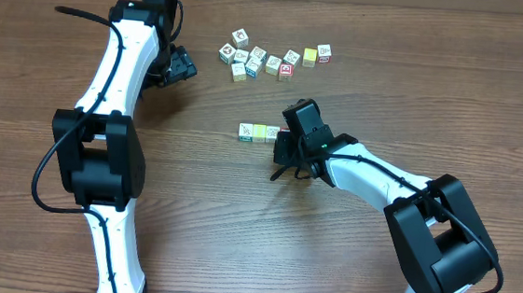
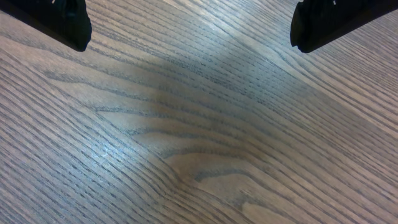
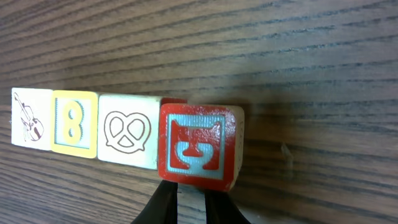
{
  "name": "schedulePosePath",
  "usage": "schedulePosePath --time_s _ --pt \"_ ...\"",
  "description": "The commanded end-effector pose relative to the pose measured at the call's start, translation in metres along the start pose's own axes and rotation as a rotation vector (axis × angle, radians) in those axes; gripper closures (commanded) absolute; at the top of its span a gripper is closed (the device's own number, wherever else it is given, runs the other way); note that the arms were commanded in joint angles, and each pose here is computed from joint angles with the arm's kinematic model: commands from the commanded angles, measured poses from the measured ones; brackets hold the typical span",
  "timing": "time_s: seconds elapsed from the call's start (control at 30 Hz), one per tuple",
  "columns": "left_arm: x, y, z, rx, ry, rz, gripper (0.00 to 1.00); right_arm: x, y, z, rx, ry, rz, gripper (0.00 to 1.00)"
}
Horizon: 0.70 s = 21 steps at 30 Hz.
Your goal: Form a horizontal line
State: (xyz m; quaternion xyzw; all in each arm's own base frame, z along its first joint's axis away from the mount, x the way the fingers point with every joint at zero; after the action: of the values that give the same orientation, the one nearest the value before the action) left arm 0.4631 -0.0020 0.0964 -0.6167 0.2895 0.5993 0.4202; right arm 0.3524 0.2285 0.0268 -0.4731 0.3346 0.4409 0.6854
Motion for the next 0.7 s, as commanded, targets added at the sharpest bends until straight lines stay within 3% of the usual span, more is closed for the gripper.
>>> schedulePosePath --time_s 0.0,0.23,0.4,0.67 --pt "-0.0003 -0.0032 -0.0029 0.01 0.002 -0.01 0.0 0.0034 0.0006 -0.0043 0.004 0.015 -0.009 0.87" --pt "-0.0003 -0.0032 -0.0029 0.01 0.002 -0.01 0.0 0.0034 0.0011 -0.0047 0.001 0.016 -0.006 0.87" --pt "-0.0003 -0.0032 -0.0028 0.01 0.001 -0.01 0.0 0.0033 0.0058 -0.0084 0.002 0.033 0.014 0.96" --pt "-0.0003 -0.0032 -0.0029 0.01 0.002 -0.01 0.0 0.0033 0.0067 -0.0093 0.006 0.037 0.018 0.96"
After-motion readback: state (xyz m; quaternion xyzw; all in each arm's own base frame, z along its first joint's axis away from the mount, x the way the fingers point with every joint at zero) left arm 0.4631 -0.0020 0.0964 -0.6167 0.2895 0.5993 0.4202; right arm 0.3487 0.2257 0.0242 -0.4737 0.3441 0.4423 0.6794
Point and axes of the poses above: each gripper's point midway between its finger pads, its own x axis out along the fingers, its own z axis along the line the jaws close on, y = z × x, the point moved 2 cm from there along -x, back along the fingers, and after that the axes turned 5 degrees about x, right-handed, at the moved point
